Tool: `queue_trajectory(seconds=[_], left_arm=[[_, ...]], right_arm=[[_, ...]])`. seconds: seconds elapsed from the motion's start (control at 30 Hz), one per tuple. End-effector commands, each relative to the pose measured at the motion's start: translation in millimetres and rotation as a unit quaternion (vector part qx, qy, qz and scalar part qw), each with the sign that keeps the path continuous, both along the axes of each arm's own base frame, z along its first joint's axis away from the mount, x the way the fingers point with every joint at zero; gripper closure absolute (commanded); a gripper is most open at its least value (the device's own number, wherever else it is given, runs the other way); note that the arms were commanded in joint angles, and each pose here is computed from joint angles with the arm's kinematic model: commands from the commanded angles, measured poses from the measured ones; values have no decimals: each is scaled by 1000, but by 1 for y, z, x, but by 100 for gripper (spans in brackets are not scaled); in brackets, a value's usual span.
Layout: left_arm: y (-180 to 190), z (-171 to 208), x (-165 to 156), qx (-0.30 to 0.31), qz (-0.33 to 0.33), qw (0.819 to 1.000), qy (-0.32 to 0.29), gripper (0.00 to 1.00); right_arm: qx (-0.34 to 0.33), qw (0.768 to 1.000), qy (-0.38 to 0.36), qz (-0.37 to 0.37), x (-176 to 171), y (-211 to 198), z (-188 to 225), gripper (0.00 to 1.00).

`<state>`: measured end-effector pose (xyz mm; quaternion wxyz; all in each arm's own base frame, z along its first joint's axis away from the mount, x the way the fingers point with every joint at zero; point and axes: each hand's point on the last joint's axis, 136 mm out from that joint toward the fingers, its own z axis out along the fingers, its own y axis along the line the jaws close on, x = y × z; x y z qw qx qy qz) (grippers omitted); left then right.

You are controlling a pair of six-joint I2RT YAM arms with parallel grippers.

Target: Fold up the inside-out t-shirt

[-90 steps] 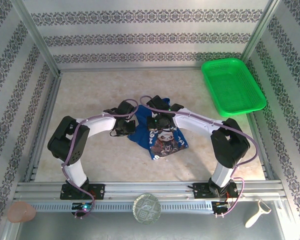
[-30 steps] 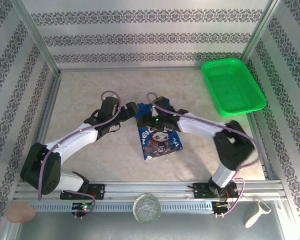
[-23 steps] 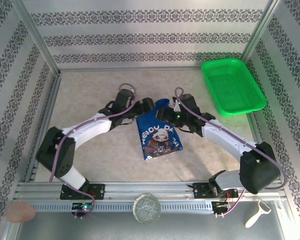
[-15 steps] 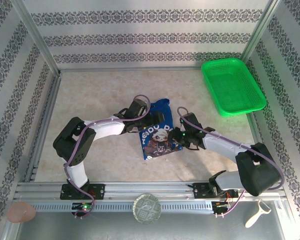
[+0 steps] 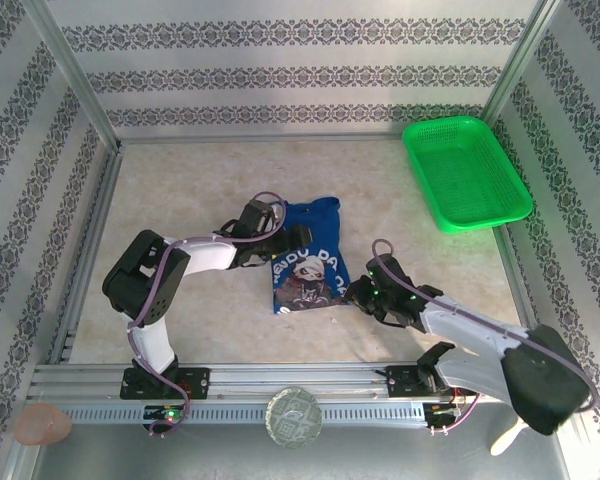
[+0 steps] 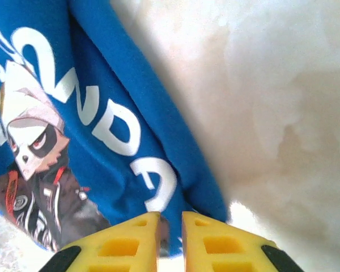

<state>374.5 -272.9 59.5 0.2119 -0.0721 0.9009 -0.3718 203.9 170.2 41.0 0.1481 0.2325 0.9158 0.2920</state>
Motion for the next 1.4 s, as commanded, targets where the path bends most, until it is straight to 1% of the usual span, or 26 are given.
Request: queue_trajectory(seconds=[0.0,0.07,0.13,0.23,0.27,0.33,0.43,0.57,0.67,0.77,0.87,0.9,0.97,1.0,1.03,1.07,1.27,1.37], left_arm=[[8,29,18,-18,-4,999,-28,6],[10,53,24,-25,-5,999,-42,5],[12,71,32,-29,-7,998,-48,4],[12,87,39,-39,-9,998,-53,4],[11,89,38,-43,-10,998,-51,3],[6,95,33,-66,-10,997,-46,1],[-4,99,16,-96,-11,994,-43,0],[-20,89,-19,-98,-26,995,-25,0],[-26,79,-44,-96,-27,995,-20,0],[-31,70,-66,-101,-28,994,-12,0],[-35,59,-81,-98,-38,994,-5,0],[-35,53,-84,-94,-39,995,-1,0],[-34,43,-88,-90,-41,995,6,0],[-33,34,-90,-85,-40,996,11,0],[-30,26,-92,-81,-38,996,15,0],[-28,17,-95,-77,-37,996,21,0],[-8,-29,-117,-30,-41,997,56,0],[-4,-43,-124,-11,-48,996,71,0]], right_arm=[[-43,998,-40,-26,16,-17,33,79],[-56,995,-77,-11,43,-25,60,74],[-46,994,-99,15,78,-25,79,65],[-45,991,-111,66,129,-14,89,51],[-46,989,-111,81,142,-9,91,48],[-56,988,-98,102,171,1,83,46],[-69,988,-86,107,203,8,68,46],[-68,989,-67,111,225,20,49,47],[-74,989,-57,114,231,26,37,49],[-75,989,-47,116,232,30,28,53],[-71,990,-39,118,232,35,20,60],[-69,990,-39,119,232,36,18,63],[-66,990,-38,120,234,37,17,75],[-64,990,-41,121,235,38,18,83],[-62,990,-44,120,237,38,21,93],[-60,990,-50,119,239,38,26,100],[-50,989,-99,102,256,37,70,100],[-48,989,-106,95,267,38,77,100]])
